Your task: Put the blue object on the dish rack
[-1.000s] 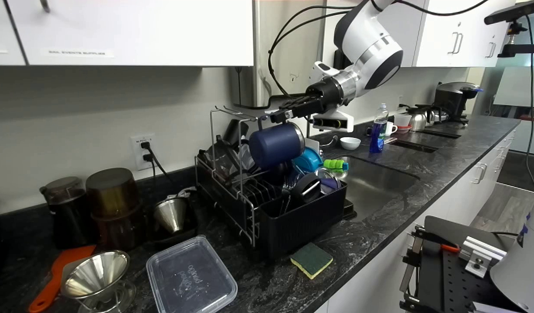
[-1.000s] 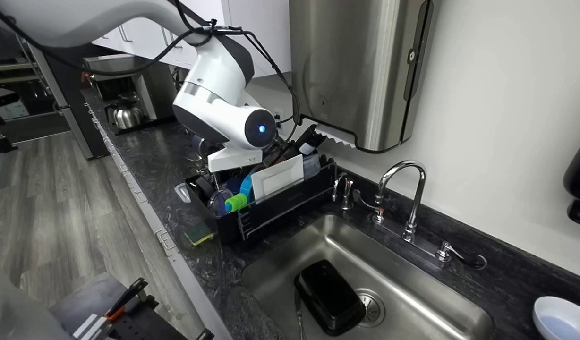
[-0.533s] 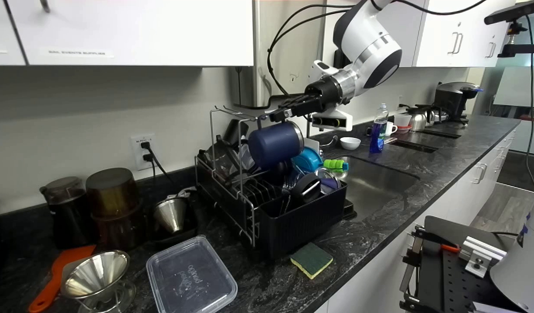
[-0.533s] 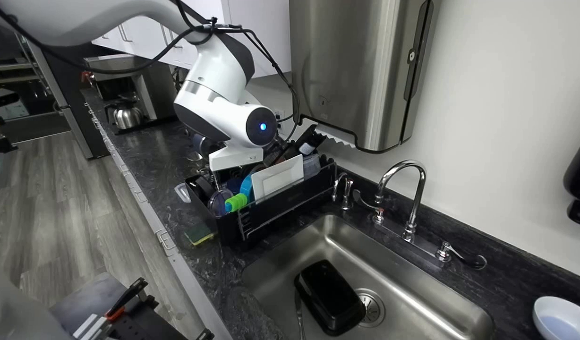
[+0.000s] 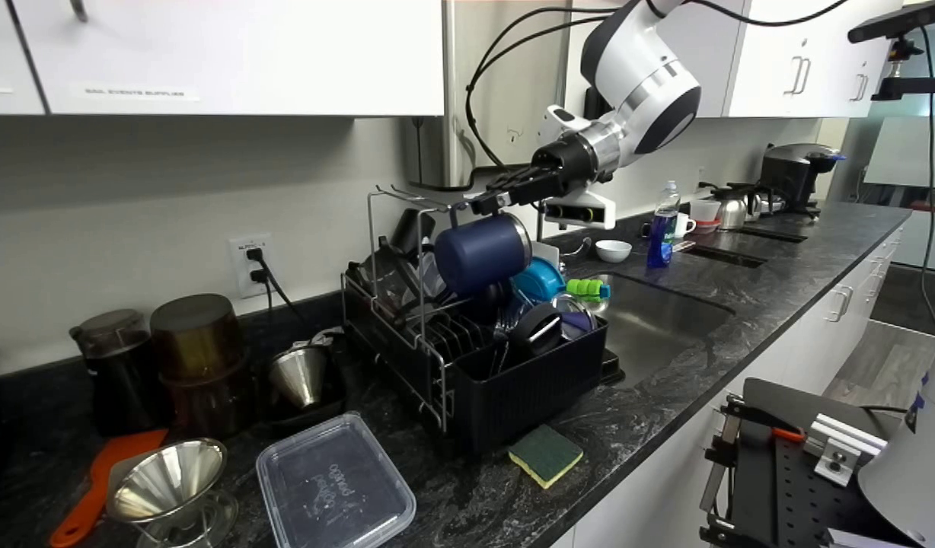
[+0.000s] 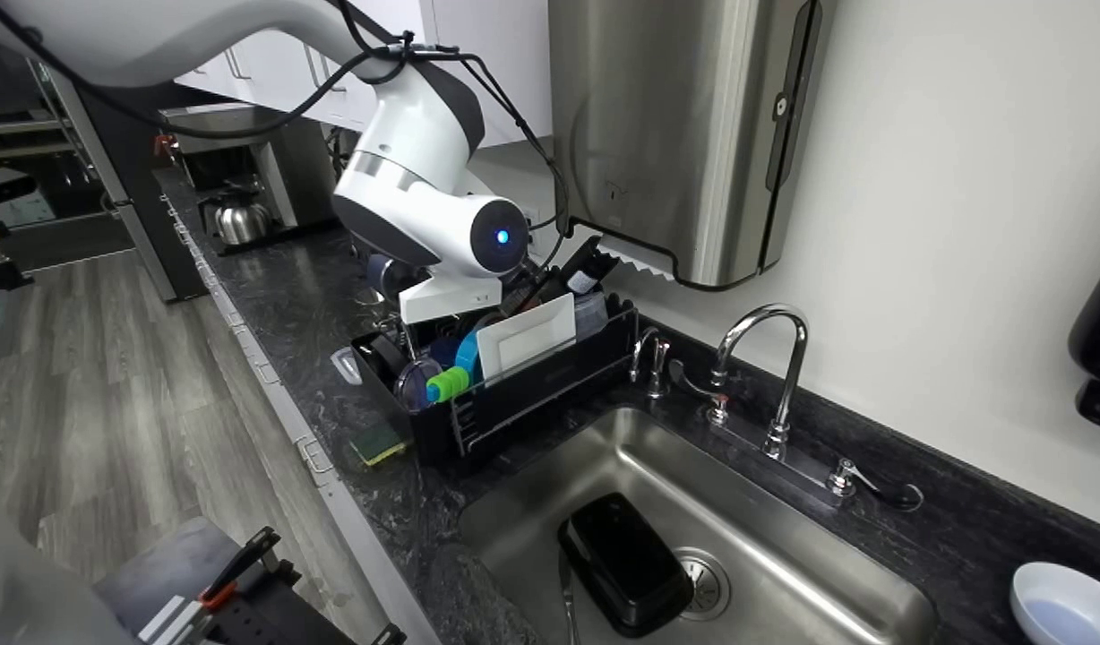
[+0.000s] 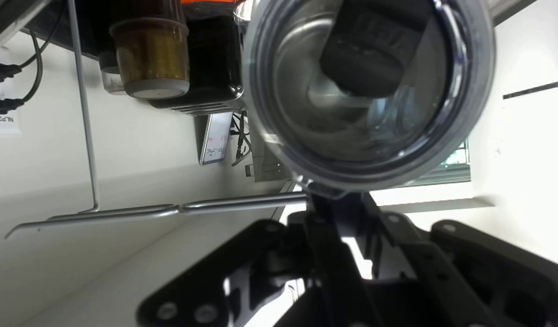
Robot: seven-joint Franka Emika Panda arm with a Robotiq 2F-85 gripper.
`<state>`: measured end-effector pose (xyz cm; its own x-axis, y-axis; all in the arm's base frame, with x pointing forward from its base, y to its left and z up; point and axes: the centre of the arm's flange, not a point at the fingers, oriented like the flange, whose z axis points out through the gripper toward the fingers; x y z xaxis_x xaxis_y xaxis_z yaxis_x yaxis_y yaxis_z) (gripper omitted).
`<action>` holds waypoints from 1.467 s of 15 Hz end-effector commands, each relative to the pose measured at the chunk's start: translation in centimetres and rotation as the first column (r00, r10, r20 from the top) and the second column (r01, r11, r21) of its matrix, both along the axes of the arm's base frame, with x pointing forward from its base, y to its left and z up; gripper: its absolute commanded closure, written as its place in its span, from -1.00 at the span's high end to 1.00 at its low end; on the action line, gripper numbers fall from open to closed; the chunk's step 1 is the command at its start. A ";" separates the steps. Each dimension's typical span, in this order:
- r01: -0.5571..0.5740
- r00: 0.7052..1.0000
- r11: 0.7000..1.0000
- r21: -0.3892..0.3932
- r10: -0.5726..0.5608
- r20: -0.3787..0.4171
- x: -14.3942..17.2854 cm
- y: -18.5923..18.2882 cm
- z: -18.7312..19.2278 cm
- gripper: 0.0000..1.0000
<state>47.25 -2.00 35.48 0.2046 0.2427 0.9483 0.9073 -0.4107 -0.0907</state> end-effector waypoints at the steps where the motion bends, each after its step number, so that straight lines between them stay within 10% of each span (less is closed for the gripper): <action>1: -0.019 1.000 1.000 -0.014 0.019 -0.005 0.6 -0.2 0.0 -0.91; 5: -0.025 1.000 1.000 -0.016 0.025 -0.005 0.6 -0.2 0.1 -0.91; 6: -0.025 1.000 1.000 -0.016 0.025 -0.006 0.6 -0.2 0.1 -0.16; 15: -0.042 0.999 0.999 -0.029 0.041 -0.019 0.5 -0.3 0.6 0.94; 22: -0.085 0.991 0.993 -0.083 0.076 -0.108 -1.2 -1.8 2.3 1.00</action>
